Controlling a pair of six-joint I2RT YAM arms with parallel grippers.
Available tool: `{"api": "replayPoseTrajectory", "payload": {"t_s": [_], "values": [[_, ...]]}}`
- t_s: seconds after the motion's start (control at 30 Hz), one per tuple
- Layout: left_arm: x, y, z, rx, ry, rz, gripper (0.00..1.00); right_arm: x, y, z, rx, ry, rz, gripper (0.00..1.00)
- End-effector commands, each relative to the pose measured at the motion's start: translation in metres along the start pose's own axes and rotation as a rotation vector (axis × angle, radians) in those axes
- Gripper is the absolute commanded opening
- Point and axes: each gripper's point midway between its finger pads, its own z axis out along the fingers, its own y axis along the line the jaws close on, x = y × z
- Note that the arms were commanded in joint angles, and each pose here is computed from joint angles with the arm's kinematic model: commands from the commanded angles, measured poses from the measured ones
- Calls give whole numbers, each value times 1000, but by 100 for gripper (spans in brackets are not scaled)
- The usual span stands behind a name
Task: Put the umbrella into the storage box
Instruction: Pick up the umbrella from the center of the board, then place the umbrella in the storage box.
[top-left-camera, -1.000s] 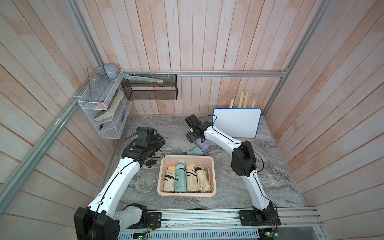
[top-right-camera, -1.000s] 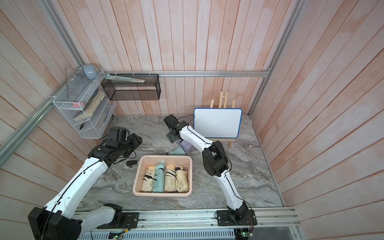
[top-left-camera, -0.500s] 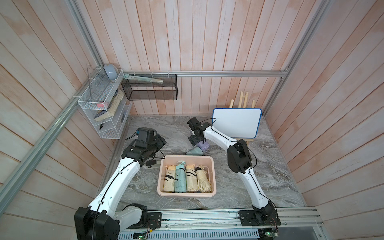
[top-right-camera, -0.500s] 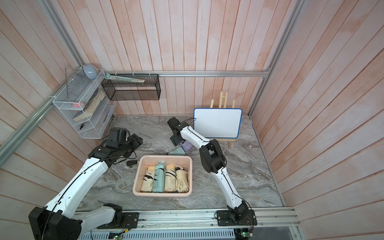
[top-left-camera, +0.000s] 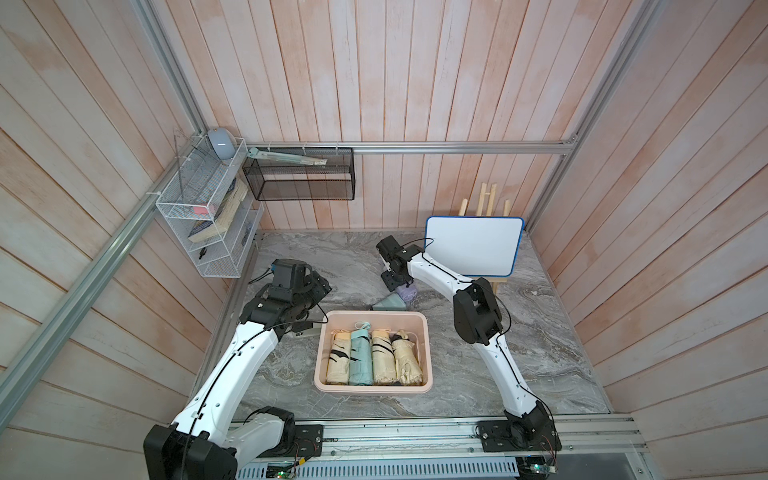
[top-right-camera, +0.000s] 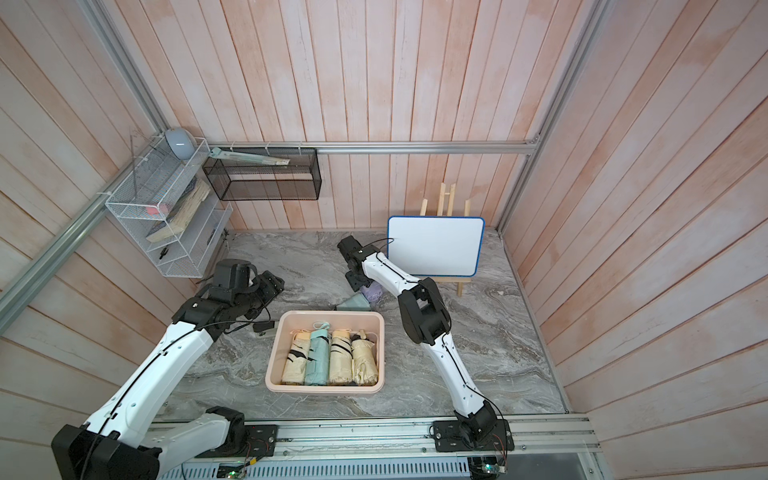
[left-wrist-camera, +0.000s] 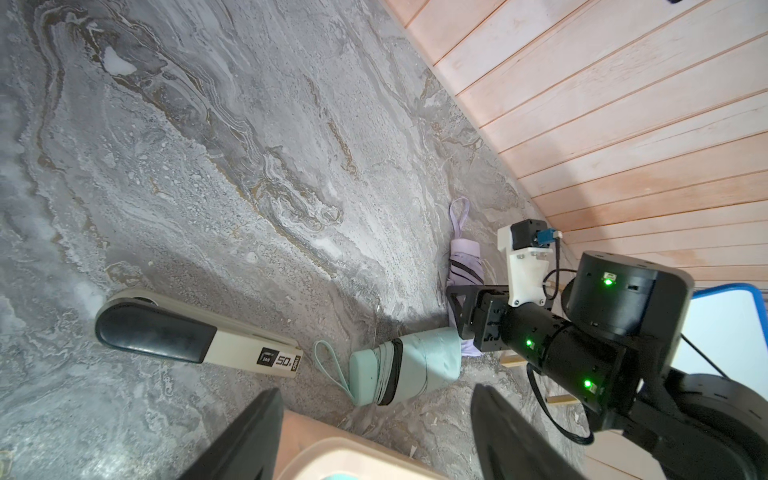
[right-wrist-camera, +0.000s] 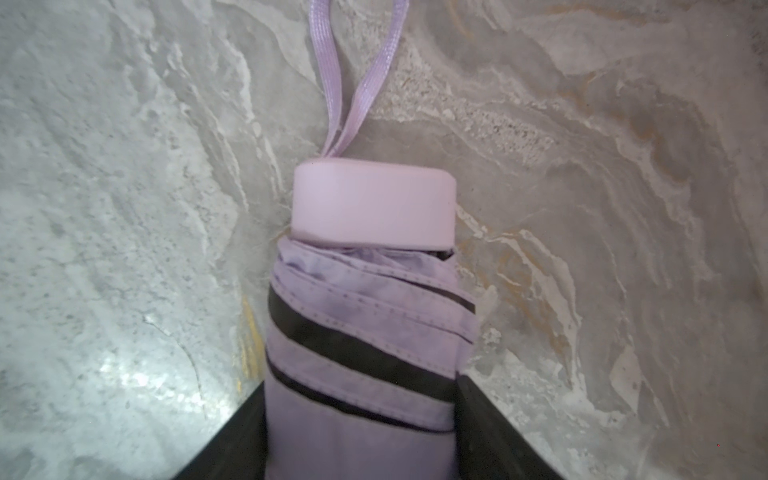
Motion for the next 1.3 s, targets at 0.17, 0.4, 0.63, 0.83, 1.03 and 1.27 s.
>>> {"api": "replayPoseTrajectory", "payload": {"t_s": [0.17,0.4,0.63,0.83,1.03,1.27], "values": [[11,19,-12,-35,33,11,74,-22,1,-42,1,-110,13,50],[18,26,-26,-27,53,54,75,-33,-2,-98,39,-199,21,45],[36,39,-37,-42,113,103,81,-35,11,-161,47,-277,49,44],[58,46,-34,-16,190,112,82,-21,40,-209,10,-317,88,44],[78,57,-34,-4,247,127,81,7,76,-248,-76,-327,156,45],[94,71,-34,-7,285,166,73,50,123,-276,-210,-273,236,44]]}}
